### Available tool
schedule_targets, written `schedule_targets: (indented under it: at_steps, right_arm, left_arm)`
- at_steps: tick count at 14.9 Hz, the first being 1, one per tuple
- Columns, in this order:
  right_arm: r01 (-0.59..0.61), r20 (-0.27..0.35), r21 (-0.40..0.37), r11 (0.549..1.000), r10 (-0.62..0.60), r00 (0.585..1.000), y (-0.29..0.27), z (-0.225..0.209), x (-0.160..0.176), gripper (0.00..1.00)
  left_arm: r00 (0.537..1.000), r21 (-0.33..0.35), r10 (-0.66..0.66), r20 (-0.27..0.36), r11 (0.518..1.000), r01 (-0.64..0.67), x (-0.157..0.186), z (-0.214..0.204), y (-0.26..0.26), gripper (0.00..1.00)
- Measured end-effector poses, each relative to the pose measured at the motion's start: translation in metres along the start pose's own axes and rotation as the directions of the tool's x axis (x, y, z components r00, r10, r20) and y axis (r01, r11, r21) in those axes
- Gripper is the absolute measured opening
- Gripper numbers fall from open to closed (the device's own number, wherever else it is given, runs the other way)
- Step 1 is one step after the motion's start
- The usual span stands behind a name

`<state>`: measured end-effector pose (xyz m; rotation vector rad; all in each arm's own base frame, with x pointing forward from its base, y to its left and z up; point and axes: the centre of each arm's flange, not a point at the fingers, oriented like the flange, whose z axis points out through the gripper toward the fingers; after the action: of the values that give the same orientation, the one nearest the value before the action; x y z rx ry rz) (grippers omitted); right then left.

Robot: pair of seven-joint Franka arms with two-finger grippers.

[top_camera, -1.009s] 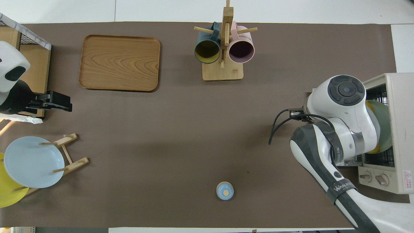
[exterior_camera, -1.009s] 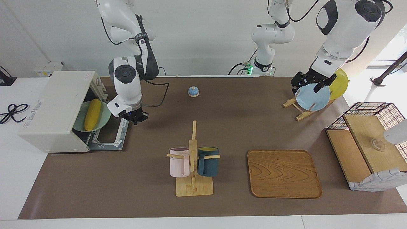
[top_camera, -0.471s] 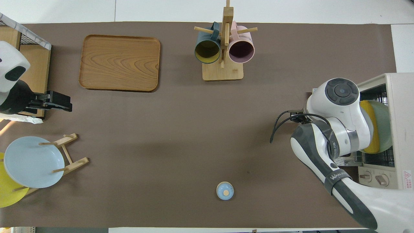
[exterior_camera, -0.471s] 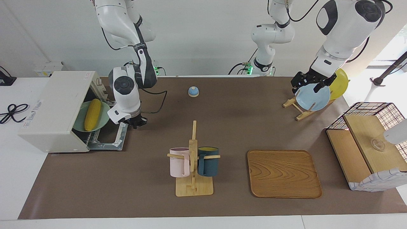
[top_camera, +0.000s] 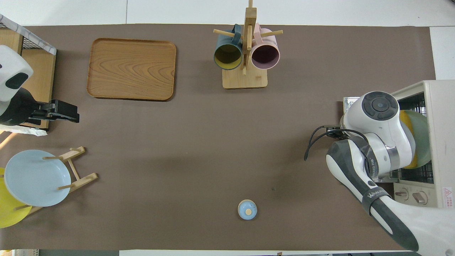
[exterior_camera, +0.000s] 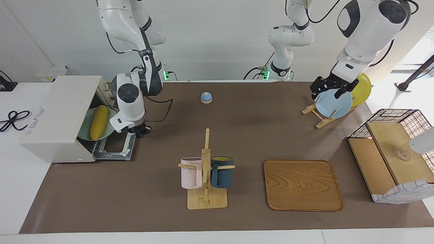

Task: Put corn in oven
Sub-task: 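Push the oven door closed with the right gripper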

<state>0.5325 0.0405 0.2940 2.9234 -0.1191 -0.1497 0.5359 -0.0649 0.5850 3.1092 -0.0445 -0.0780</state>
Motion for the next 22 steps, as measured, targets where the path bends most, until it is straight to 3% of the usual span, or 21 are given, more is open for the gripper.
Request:
schedule_targets:
  at_steps: [6, 12, 22]
  right_arm:
    - [0.053, 0.001, -0.057, 0.997, -0.053, 0.999, -0.007, -0.006, -0.001, 0.01]
    - [0.092, 0.040, -0.108, 0.990, -0.088, 0.995, 0.017, -0.081, 0.012, 0.01]
    - [0.135, 0.015, -0.077, 0.988, -0.134, 0.991, 0.108, -0.138, 0.006, 0.01]
  left_arm:
    - [1.000, 0.000, 0.000, 0.000, 1.000, 0.000, 0.000, 0.000, 0.000, 1.00]
    - [1.000, 0.000, 0.000, 0.000, 1.000, 0.000, 0.000, 0.000, 0.000, 1.00]
    - [1.000, 0.000, 0.000, 0.000, 1.000, 0.000, 0.000, 0.000, 0.000, 1.00]
